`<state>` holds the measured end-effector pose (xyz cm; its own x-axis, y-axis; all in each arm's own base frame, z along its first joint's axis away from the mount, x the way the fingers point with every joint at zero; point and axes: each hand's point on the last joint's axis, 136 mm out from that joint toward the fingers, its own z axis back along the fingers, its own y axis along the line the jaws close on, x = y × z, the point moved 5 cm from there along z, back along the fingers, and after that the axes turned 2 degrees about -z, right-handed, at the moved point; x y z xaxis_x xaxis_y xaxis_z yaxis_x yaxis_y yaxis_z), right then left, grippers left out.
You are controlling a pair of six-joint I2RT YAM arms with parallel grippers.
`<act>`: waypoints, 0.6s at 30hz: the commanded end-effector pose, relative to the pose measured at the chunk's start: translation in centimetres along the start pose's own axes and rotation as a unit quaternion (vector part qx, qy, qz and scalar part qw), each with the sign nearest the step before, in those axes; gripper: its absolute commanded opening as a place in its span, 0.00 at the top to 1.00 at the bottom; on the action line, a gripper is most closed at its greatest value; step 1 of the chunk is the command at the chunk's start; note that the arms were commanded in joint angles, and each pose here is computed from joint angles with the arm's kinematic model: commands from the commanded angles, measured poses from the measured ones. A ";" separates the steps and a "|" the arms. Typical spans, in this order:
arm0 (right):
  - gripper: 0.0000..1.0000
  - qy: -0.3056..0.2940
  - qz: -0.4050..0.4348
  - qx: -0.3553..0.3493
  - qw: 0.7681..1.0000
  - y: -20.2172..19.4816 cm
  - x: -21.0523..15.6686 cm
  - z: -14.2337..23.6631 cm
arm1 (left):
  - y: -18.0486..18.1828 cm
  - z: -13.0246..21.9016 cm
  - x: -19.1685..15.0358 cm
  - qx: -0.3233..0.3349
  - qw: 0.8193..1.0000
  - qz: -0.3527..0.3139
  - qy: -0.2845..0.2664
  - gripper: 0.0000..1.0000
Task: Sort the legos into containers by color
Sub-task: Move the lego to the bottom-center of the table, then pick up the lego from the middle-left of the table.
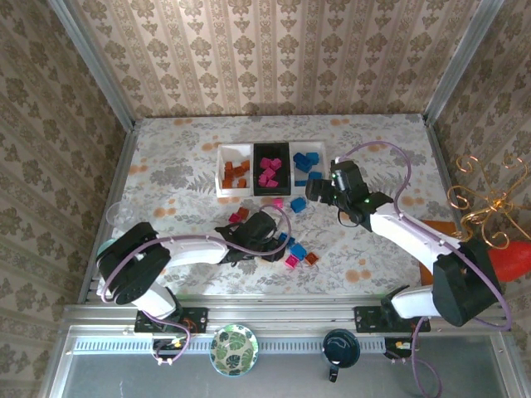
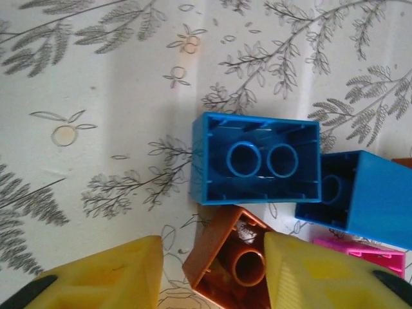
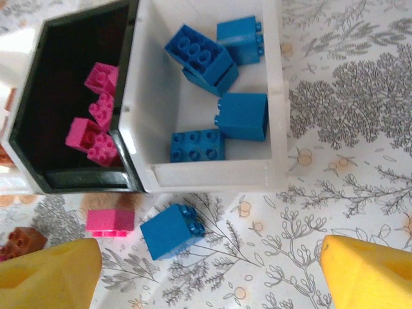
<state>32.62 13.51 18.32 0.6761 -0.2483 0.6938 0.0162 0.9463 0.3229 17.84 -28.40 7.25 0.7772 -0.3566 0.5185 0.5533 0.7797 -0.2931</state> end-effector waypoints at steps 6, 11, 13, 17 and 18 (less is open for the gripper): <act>0.11 -0.017 -0.016 0.013 1.000 0.2 0.2 0.6 | 5.1 3.1 -3.6 0.087 0.995 0.054 0.013 0.59; 0.11 -0.019 -0.017 0.015 1.000 0.2 0.2 0.7 | 4.3 5.2 -2.0 0.058 0.997 0.052 -0.021 0.37; 0.11 -0.021 -0.018 0.014 1.000 0.2 0.3 0.8 | 3.2 5.8 -1.1 0.033 0.998 0.046 -0.039 0.26; 0.11 -0.020 -0.018 0.014 1.000 0.2 0.2 0.9 | 2.5 5.6 -1.0 0.033 0.999 0.027 -0.033 0.15; 0.11 -0.019 -0.017 0.014 1.000 0.2 0.1 0.9 | 2.7 5.2 -1.3 0.041 0.999 0.026 -0.022 0.14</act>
<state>32.38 13.40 18.32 0.6625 -0.2756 0.6965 0.0246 0.9374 0.3474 16.91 -22.83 10.12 0.7916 -0.2538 0.5559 0.4662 0.8390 -0.2807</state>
